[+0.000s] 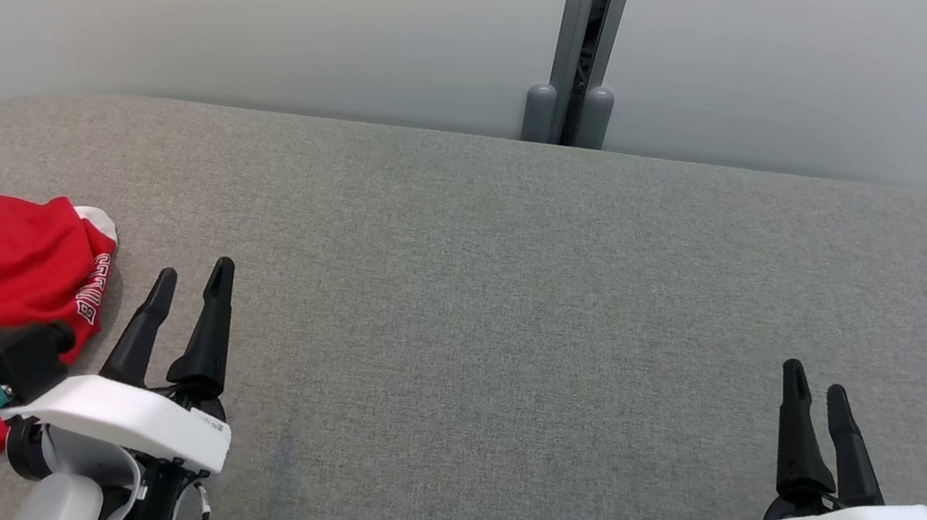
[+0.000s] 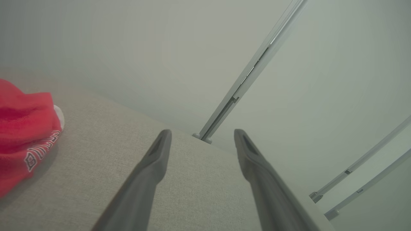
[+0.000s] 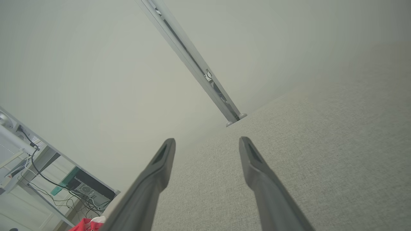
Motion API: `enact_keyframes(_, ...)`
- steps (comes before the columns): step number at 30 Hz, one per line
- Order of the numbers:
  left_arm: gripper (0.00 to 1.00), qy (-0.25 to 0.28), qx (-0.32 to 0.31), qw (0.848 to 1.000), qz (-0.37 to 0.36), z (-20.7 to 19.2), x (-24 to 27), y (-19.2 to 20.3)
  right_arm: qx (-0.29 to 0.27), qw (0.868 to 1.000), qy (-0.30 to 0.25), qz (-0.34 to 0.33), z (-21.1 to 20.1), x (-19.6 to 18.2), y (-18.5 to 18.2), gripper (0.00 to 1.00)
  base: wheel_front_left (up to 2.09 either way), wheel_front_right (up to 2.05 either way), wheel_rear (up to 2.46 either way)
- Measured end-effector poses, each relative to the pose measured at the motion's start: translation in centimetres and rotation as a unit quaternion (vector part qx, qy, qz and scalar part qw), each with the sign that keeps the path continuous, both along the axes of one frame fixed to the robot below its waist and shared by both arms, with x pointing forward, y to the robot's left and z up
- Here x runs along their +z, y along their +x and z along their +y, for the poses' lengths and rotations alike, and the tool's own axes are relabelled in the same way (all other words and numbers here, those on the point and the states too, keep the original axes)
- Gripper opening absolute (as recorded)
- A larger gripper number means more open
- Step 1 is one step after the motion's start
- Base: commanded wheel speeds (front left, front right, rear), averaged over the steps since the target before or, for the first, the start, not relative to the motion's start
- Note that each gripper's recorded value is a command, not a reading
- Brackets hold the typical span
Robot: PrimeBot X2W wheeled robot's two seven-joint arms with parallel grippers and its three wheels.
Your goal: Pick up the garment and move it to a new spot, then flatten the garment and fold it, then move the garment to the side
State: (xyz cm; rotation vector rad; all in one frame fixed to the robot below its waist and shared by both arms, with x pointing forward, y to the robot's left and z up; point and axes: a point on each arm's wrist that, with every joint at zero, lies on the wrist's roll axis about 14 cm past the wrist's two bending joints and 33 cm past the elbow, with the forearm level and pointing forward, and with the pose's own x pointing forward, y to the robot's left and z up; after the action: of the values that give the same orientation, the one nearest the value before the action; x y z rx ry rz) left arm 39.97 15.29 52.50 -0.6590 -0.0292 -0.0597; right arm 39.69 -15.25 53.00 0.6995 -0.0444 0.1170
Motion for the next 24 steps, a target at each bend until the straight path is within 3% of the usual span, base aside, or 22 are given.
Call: enact_keyframes(24,1.0,0.124,-0.006,0.991,-0.049,-1.3,1.6,-0.7,0.027,0.99,-0.123,-0.06,2.6,1.8,-0.7,1.0,0.0,0.0,0.0)
